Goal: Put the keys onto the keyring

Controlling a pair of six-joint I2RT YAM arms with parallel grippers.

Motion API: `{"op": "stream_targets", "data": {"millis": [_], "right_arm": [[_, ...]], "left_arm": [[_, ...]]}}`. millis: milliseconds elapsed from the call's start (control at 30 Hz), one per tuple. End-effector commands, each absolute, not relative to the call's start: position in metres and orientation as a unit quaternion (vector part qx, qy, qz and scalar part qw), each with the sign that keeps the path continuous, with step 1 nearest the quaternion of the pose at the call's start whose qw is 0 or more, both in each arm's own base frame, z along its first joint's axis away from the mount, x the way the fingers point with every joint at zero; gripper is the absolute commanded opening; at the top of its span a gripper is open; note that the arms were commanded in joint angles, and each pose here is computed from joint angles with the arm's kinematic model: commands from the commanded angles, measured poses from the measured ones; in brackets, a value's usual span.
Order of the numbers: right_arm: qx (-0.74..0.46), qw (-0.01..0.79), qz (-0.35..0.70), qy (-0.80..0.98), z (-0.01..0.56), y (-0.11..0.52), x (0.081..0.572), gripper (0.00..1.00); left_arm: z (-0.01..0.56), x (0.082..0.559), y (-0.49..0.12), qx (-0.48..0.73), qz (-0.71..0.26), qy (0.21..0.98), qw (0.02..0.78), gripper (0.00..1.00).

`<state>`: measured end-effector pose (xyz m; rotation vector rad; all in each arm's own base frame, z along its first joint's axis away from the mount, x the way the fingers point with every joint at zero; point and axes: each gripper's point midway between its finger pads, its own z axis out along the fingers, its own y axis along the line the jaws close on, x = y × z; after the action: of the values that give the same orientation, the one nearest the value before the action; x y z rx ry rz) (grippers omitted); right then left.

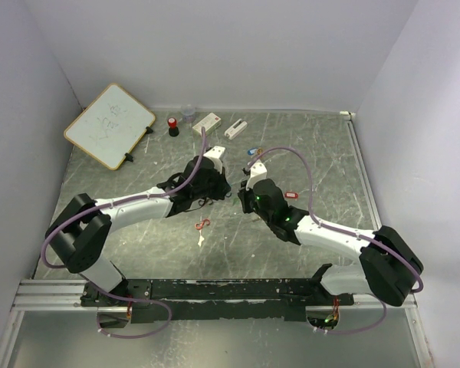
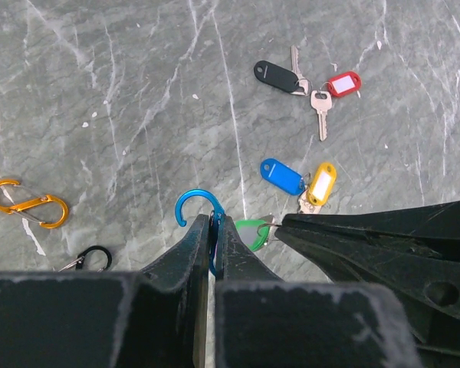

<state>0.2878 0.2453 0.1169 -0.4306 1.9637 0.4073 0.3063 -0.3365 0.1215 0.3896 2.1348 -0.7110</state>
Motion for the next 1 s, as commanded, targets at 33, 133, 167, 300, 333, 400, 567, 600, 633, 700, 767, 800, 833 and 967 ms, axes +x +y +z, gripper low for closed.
{"op": "stream_targets", "data": {"millis": [33,133,167,300,333,400,567,600,633,700,767,800,833,967], "right_arm": [[-0.177,0.546,0.167,0.801,0.132,0.251,0.295,0.00],[-0.177,0.550,0.167,0.799,0.134,0.252,0.295,0.00],[-0.177,0.550,0.166,0.799,0.134,0.251,0.295,0.00],[-0.179,0.553,0.169,0.796,0.136,0.254,0.294,0.00],[-0.181,0.553,0.170,0.795,0.136,0.254,0.294,0.00],[-0.182,0.553,0.170,0.795,0.136,0.255,0.294,0.00],[-0.186,0.555,0.172,0.792,0.137,0.258,0.292,0.00],[-0.186,0.556,0.172,0.792,0.137,0.258,0.293,0.00],[-0.187,0.556,0.173,0.791,0.138,0.258,0.292,0.00],[-0.187,0.556,0.172,0.791,0.138,0.259,0.292,0.00],[-0.188,0.557,0.172,0.791,0.138,0.258,0.292,0.00],[-0.189,0.557,0.172,0.791,0.138,0.259,0.291,0.00],[-0.189,0.557,0.173,0.790,0.138,0.259,0.291,0.00],[-0.192,0.556,0.174,0.790,0.137,0.260,0.290,0.00]], "left_arm": [[0.132,0.305,-0.352,0.173,-0.299,0.839,0.420,0.07],[0.131,0.304,-0.353,0.175,-0.300,0.839,0.419,0.07],[0.132,0.304,-0.354,0.175,-0.299,0.839,0.420,0.07],[0.132,0.303,-0.355,0.176,-0.300,0.838,0.420,0.07],[0.132,0.304,-0.355,0.176,-0.300,0.839,0.419,0.07],[0.132,0.304,-0.356,0.177,-0.300,0.839,0.419,0.07],[0.132,0.303,-0.358,0.180,-0.302,0.838,0.418,0.07],[0.131,0.302,-0.358,0.181,-0.302,0.838,0.417,0.07],[0.131,0.302,-0.358,0.181,-0.301,0.838,0.417,0.07],[0.131,0.302,-0.359,0.181,-0.301,0.838,0.417,0.07],[0.130,0.302,-0.360,0.183,-0.302,0.838,0.415,0.07],[0.130,0.301,-0.360,0.183,-0.302,0.838,0.415,0.07],[0.130,0.302,-0.360,0.183,-0.302,0.839,0.415,0.07],[0.130,0.302,-0.361,0.184,-0.302,0.838,0.415,0.07]]}}
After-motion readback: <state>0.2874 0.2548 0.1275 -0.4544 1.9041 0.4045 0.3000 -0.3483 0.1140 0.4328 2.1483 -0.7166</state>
